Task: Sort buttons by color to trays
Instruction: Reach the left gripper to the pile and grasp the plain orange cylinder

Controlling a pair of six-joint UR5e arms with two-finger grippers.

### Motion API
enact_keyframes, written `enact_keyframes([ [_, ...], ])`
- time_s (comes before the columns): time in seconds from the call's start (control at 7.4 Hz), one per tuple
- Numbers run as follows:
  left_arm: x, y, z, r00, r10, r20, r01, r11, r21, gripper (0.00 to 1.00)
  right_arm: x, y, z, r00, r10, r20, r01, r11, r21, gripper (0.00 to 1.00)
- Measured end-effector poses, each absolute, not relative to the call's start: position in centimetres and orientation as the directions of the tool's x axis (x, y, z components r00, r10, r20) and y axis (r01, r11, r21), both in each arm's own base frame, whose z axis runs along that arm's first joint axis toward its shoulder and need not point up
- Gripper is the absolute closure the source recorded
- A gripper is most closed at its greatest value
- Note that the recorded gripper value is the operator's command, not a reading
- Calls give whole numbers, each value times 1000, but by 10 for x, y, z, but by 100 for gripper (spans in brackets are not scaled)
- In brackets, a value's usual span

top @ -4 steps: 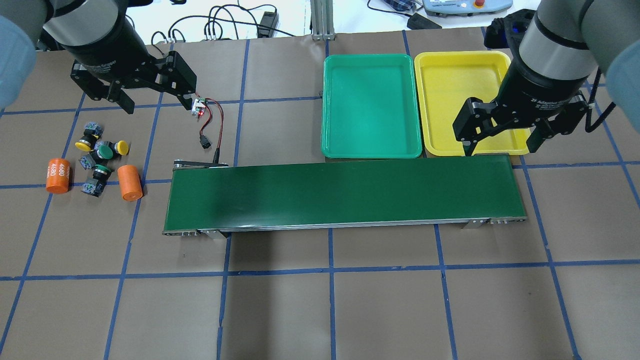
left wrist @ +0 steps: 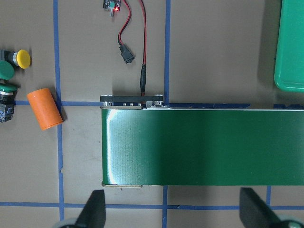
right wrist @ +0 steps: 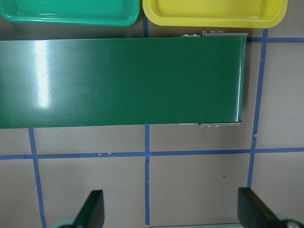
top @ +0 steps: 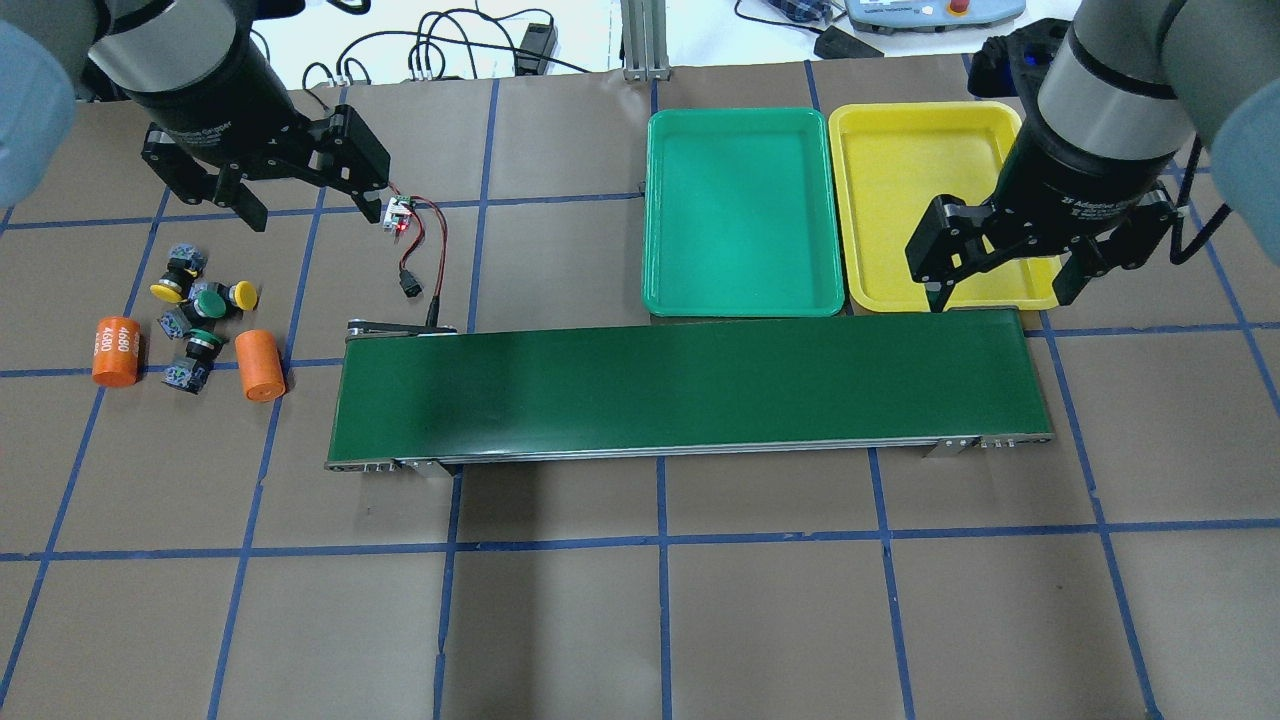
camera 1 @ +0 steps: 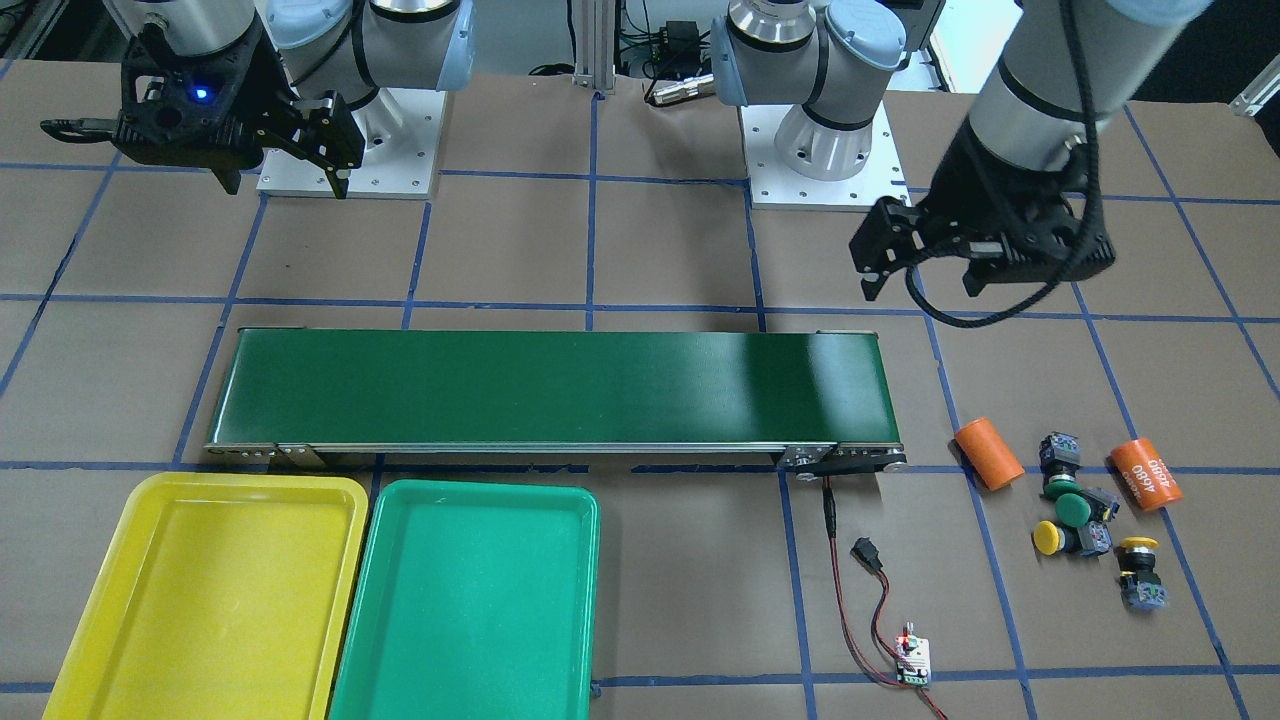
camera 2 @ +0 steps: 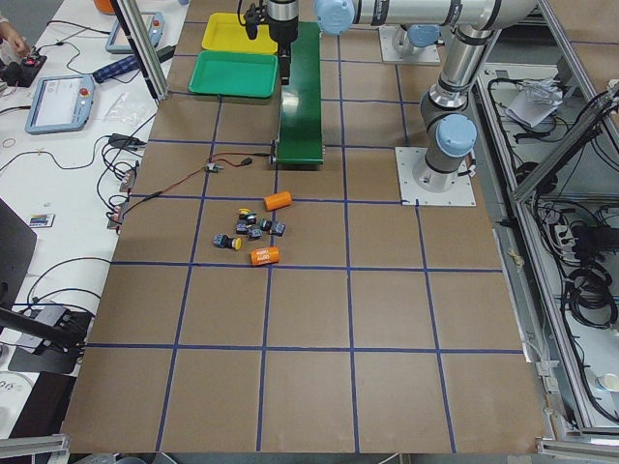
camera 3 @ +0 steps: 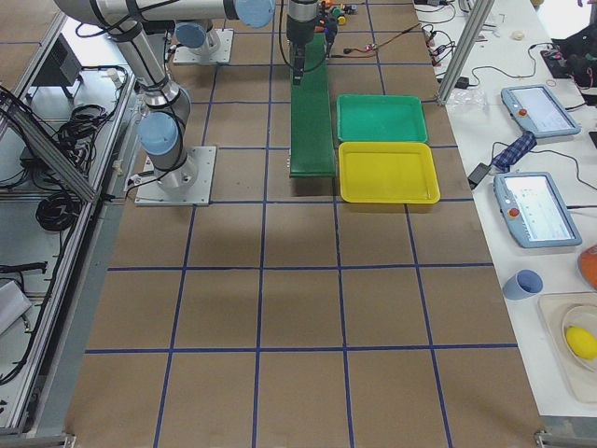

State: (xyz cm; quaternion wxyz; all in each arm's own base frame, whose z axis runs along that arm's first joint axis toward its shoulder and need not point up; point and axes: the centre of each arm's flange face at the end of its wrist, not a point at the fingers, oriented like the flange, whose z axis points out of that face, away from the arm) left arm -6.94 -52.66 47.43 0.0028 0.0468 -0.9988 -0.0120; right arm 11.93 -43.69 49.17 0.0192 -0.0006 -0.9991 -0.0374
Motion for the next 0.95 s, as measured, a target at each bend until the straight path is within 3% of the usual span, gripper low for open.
enact_keyframes([
  [0.41, 64, -574, 365, -984, -175, 19, -173, 982, 82, 0, 119, -437, 491, -999, 1, 39, 4, 997, 75, 0],
  [0.95, 107, -580, 264, -965, -261, 15, -257, 959, 121, 0, 119, -436, 493, -999, 2, 40, 5, 997, 72, 0],
])
